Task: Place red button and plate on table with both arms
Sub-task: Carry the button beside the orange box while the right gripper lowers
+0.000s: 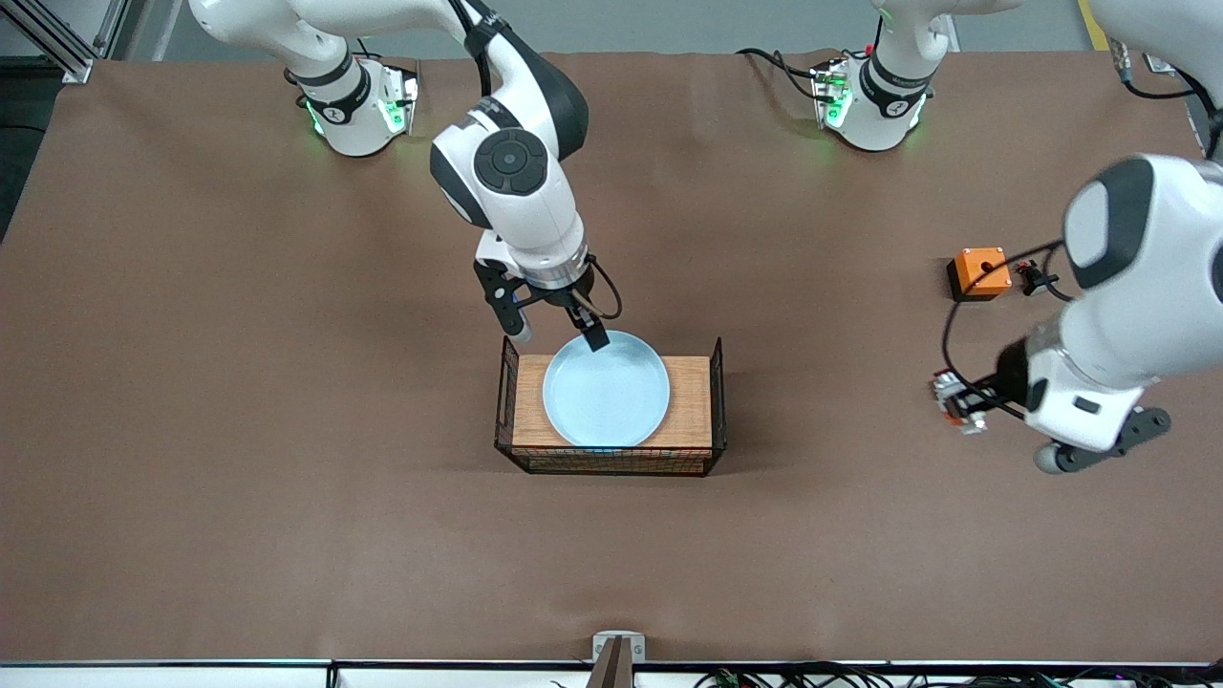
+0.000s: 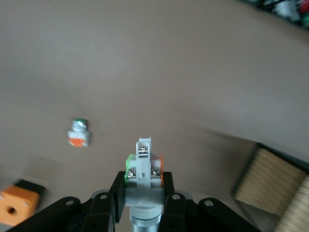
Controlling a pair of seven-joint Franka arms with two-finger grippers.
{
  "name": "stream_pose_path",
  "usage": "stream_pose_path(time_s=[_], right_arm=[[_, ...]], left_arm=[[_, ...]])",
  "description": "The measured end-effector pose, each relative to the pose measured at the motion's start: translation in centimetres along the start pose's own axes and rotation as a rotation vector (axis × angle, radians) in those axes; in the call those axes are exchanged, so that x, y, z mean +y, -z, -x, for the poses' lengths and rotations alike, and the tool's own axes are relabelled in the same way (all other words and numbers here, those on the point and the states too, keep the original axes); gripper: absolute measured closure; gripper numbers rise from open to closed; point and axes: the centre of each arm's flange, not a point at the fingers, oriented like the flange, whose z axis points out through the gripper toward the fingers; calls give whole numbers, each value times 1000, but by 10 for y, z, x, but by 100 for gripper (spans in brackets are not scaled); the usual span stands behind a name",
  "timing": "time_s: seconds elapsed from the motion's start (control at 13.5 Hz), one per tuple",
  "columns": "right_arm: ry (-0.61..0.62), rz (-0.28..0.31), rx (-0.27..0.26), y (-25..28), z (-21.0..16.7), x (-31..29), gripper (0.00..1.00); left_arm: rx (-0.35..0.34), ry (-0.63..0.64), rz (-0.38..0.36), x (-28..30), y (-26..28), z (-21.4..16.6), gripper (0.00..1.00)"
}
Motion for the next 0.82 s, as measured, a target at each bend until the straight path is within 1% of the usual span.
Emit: stream_pose_path(time_s=[0.15, 0.3, 0.52, 0.67, 0.82], right_arm=[[-11, 4, 3, -13, -3, -3, 1], [-22, 12, 10, -23, -8, -6, 1], [-54, 17, 17, -29, -17, -9, 3], [-68, 26, 19, -35, -17, -8, 4], [-72, 35, 20, -42, -15, -7, 19]], left_arm=[[-38, -42, 0, -48, -46, -33, 66], [-64, -88, 7, -83, -91, -54, 66], [-54, -175, 22, -131, -142, -64, 66], [-58, -200, 28, -157, -177, -59, 66], [-70, -219, 30, -170, -205, -49, 66]])
